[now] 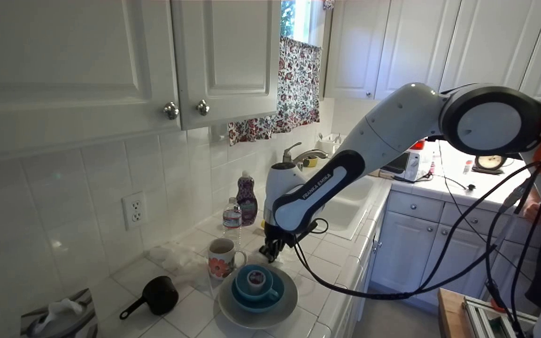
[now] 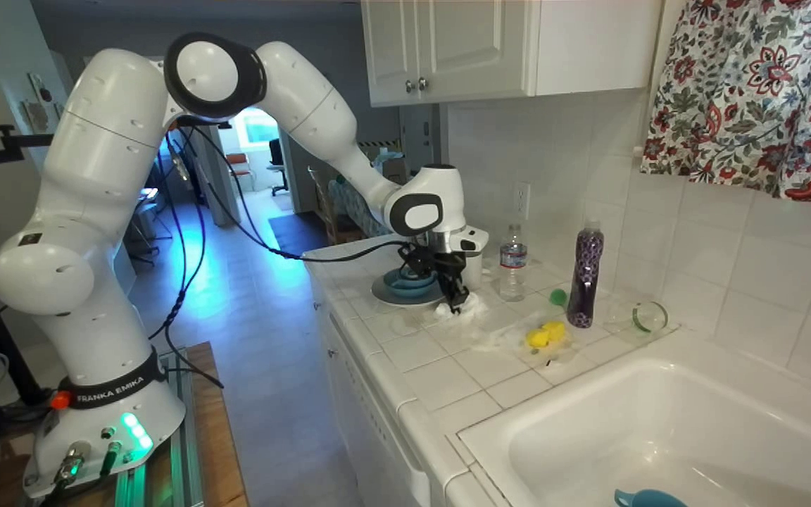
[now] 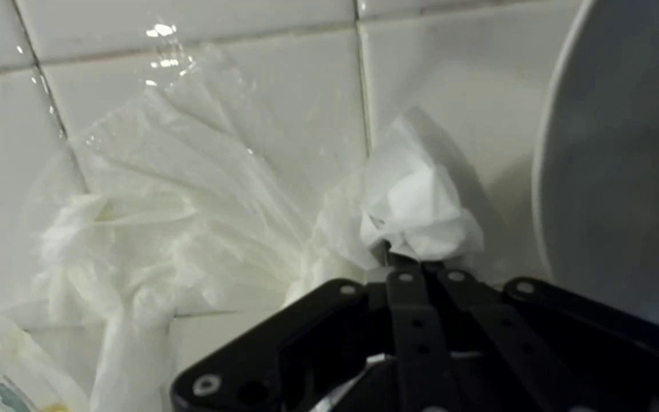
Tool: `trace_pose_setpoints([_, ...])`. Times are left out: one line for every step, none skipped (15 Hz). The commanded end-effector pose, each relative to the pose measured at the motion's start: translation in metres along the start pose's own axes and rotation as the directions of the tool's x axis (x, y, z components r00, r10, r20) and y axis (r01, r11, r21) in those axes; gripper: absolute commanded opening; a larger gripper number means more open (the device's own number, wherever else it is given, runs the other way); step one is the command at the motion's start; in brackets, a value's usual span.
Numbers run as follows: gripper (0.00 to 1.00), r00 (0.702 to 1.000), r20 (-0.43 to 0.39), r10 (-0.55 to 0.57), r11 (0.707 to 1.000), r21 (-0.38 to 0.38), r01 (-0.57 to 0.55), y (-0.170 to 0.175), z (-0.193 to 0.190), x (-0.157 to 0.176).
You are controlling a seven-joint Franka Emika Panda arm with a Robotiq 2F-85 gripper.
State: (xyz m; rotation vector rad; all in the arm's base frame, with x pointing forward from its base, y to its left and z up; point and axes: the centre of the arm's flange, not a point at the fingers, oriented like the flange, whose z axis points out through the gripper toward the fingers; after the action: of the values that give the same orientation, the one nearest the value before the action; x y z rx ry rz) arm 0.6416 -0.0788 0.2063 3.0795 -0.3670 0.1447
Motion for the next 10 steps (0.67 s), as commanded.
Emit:
trace_pose_setpoints([0.01, 0.998, -0.056, -0.035, 0.999, 0.007, 0.035, -0.018, 0.03, 0.034])
trace_pose_setpoints([0.01, 0.997, -0.062, -0.038, 0.999, 0.011, 0.039, -0.023, 0.032, 0.041])
trace_pose_setpoints([0.01, 0.997, -0.069, -0.04, 0.999, 0.011, 0.041, -0.027, 0.033, 0.049])
trace_pose_setpoints([0.01, 0.996, -0.074, -0.041, 0.999, 0.012, 0.042, -0.031, 0.034, 0.059])
trace_pose_setpoints([0.01, 0.996, -0.076, -0.044, 0.999, 0.016, 0.045, -0.034, 0.034, 0.068])
trace_pose_setpoints([0.01, 0.996, -0.083, -0.043, 0.999, 0.016, 0.045, -0.038, 0.036, 0.078])
trace_pose_setpoints([0.01, 0.995, -0.087, -0.044, 0.999, 0.016, 0.046, -0.041, 0.037, 0.087])
trace_pose_setpoints([0.01, 0.995, -0.088, -0.044, 0.999, 0.015, 0.045, -0.043, 0.039, 0.095])
trace_pose_setpoints([0.01, 0.995, -0.088, -0.042, 0.999, 0.014, 0.043, -0.045, 0.04, 0.102])
trace_pose_setpoints([0.01, 0.995, -0.086, -0.042, 0.999, 0.017, 0.043, -0.048, 0.04, 0.109])
